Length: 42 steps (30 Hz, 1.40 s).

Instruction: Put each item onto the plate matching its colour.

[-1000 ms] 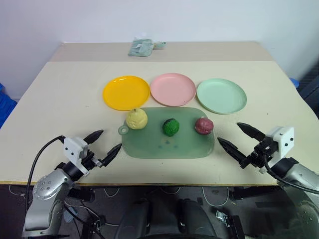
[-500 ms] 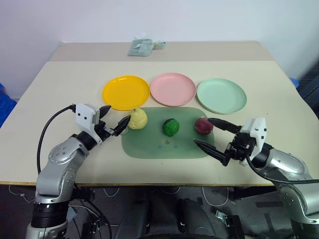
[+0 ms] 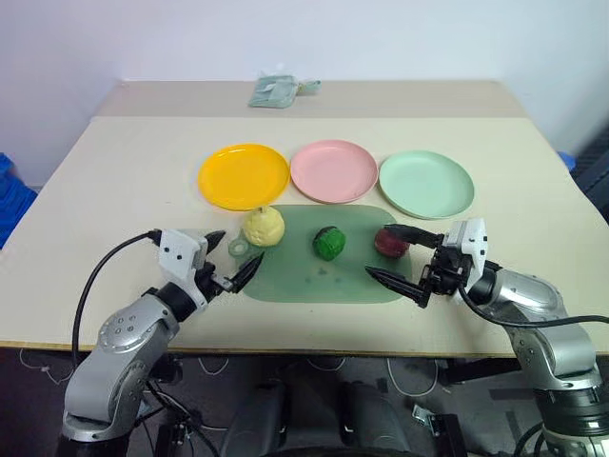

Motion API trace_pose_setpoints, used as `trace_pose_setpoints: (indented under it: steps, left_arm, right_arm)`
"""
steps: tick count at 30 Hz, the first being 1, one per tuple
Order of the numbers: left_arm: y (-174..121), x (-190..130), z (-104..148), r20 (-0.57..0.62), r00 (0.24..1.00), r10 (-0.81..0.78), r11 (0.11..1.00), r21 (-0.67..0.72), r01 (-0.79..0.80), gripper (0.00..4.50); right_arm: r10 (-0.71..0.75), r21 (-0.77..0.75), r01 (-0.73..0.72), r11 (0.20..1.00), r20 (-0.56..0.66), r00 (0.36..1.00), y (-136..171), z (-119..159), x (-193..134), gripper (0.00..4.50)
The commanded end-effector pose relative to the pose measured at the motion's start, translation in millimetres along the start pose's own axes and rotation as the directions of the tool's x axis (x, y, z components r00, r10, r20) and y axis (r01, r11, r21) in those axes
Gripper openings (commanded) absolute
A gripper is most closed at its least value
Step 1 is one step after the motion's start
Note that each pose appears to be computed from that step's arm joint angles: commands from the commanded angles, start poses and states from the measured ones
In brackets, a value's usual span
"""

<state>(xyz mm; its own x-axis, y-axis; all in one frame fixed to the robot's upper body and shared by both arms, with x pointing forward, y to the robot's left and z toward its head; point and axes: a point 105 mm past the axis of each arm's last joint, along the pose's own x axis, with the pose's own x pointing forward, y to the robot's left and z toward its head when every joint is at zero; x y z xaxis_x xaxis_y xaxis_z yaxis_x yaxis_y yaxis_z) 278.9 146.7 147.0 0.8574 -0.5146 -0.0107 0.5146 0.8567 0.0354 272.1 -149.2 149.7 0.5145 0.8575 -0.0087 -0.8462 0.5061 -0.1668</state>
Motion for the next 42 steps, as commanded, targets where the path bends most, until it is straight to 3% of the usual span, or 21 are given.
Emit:
trace_pose_setpoints:
  steps: [1, 10, 19, 28, 31, 38, 42]
  left_arm:
    - [-0.1, 12.8, 15.1, 0.036, 0.999, 0.019, 0.999, 0.026, -0.02, 4.5]
    - [24.5, 40.8, 23.0, 0.022, 0.994, 0.107, 0.993, 0.04, -0.107, 4.5]
    - [24.7, 50.5, 14.8, 0.012, 0.99, 0.137, 0.99, 0.015, -0.137, 4.5]
    - [35.3, 57.9, -19.1, -0.067, 0.99, 0.128, 0.991, -0.015, -0.129, 4.5]
    - [38.5, 62.0, -23.9, -0.071, 0.99, 0.124, 0.992, -0.028, -0.127, 3.64]
    - [39.4, 69.9, -25.1, -0.061, 0.992, 0.11, 0.992, -0.054, -0.113, 0.28]
    - [39.2, 71.5, -22.4, -0.043, 0.993, 0.106, 0.993, -0.045, -0.108, 0.28]
  right_arm:
    - [-0.006, -0.035, 0.007, 0.999, 0.036, 0.999, -0.4, 5.7, -1.0, 4.39]
    - [-0.015, -0.042, 0.017, 0.999, 0.05, 0.999, 0.3, 7.0, 2.5, 4.39]
    - [-0.016, -0.046, 0.019, 0.999, 0.062, 0.998, 0.1, 13.3, 8.3, 4.39]
    - [-0.018, -0.048, 0.021, 0.999, 0.067, 0.998, 0.6, 16.6, 10.4, 4.39]
    - [-0.02, -0.048, 0.023, 0.999, 0.067, 0.998, 0.8, 16.6, 10.4, 4.5]
    - [-0.032, -0.051, 0.035, 0.998, 0.061, 0.998, -2.0, 15.9, 7.9, 4.5]
    - [-0.038, -0.052, 0.041, 0.998, 0.059, 0.998, -2.4, 15.0, 7.7, 4.5]
